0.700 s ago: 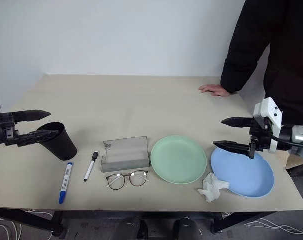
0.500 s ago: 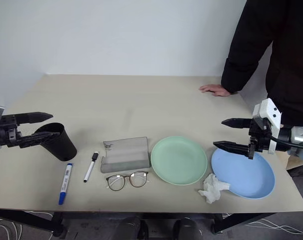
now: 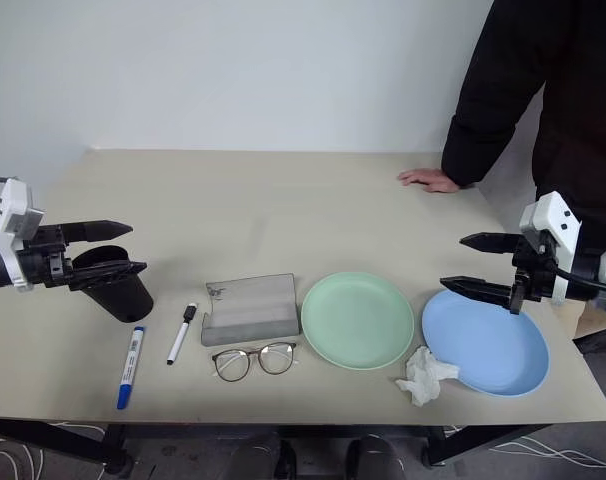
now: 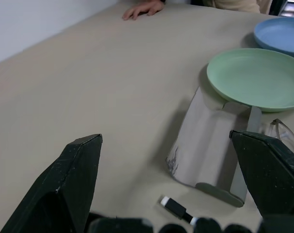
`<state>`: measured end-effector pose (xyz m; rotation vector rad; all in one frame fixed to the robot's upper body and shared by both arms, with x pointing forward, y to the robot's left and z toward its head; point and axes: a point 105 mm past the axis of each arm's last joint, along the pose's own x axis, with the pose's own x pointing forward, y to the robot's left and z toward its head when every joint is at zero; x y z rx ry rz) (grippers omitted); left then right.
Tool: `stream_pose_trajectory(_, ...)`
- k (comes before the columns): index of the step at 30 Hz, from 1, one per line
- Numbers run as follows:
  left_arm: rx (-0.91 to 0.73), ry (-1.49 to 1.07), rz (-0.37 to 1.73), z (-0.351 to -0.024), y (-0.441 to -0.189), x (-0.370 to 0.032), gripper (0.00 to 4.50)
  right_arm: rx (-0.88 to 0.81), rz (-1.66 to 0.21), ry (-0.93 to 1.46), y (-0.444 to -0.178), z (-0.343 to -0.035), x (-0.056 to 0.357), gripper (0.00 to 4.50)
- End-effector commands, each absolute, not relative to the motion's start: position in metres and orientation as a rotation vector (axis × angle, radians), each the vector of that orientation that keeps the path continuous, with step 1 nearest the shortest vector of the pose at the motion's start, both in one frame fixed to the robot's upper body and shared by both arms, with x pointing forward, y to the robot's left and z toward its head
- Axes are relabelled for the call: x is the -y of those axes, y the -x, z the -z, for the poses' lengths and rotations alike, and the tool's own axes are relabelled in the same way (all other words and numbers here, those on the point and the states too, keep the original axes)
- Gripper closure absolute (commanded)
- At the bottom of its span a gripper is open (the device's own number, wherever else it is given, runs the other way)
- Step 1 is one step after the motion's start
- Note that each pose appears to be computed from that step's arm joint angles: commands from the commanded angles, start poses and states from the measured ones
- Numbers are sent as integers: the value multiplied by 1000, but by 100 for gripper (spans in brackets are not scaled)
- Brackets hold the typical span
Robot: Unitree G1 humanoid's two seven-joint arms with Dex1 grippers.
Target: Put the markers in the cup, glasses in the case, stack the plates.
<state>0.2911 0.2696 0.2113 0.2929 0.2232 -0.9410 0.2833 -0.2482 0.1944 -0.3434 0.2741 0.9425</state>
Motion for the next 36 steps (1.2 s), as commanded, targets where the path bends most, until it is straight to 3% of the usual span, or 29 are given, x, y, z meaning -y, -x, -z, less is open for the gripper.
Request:
stream_pose_trajectory(1,-161,-351,949,-229,-289,-261,3,-267,-902,401,-289,-207,255,0)
stream_pose_trajectory(6,-145,-372,956,-225,-290,-251,3,-331,-826,431,-291,-208,275,0)
stream_pose_trajectory(11,-141,-355,957,-214,-294,-245,3,-442,-632,369,-289,-193,314,0)
stream_pose_trajectory(17,-111,-345,974,-212,-308,-239,3,-536,-467,313,-270,-172,343,0)
stream_pose_trajectory(21,-107,-343,982,-210,-312,-238,3,-625,-314,244,-259,-142,365,0)
stream_pose_trajectory(29,-113,-344,976,-208,-312,-244,3,-667,-241,192,-258,-107,371,0)
stream_pose_trajectory(36,-125,-338,950,-204,-303,-247,3,-666,-202,173,-261,-94,380,0)
